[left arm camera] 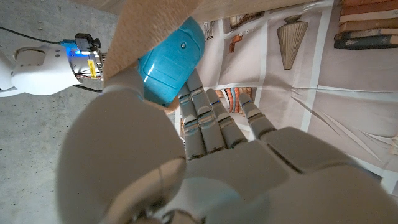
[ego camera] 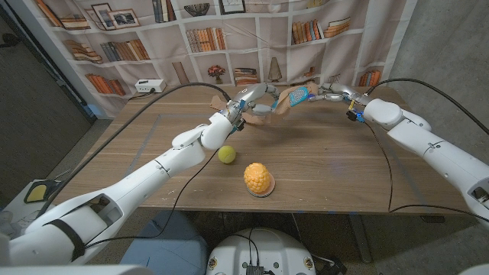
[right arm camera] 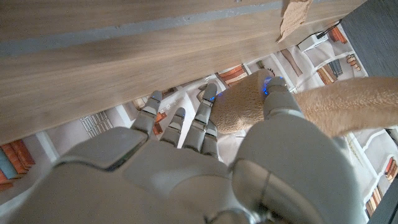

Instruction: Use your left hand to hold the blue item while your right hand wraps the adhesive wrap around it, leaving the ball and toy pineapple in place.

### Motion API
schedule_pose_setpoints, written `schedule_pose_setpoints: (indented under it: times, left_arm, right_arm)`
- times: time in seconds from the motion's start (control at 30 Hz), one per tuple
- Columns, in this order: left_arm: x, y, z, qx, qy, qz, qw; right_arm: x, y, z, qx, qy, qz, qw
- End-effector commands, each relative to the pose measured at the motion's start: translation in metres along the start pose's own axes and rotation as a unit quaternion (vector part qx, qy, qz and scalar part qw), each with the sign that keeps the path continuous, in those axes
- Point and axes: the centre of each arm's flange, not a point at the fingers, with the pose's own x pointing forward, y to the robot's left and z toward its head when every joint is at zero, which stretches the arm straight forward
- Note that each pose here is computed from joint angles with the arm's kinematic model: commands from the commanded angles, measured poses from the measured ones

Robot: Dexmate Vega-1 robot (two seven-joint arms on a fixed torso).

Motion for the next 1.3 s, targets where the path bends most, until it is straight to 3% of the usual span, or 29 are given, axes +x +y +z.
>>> schedule_pose_setpoints:
  times: [0.03,0.33,0.63,0.93,1.3]
  left_arm:
    - [-0.006,0.009,-0.006,-0.007,0.011,0.027,1.000]
    - [-0.010,0.015,-0.010,-0.016,0.021,0.040,0.999]
    - [-0.017,0.029,-0.011,-0.030,0.021,0.060,0.998]
    - [-0.015,0.039,-0.006,-0.036,0.009,0.073,0.997]
    - [-0.025,0.039,-0.025,-0.020,0.042,0.057,0.997]
  right_arm:
    - [-0.014,0.025,-0.030,0.017,0.043,0.012,0.9989]
    - [-0.028,0.039,-0.039,0.028,0.056,0.018,0.9979]
    - [-0.041,0.048,-0.054,0.038,0.076,0.023,0.9961]
    - [-0.046,0.052,-0.056,0.036,0.084,0.023,0.9956]
    - [-0.068,0.062,-0.055,0.039,0.084,0.034,0.9951]
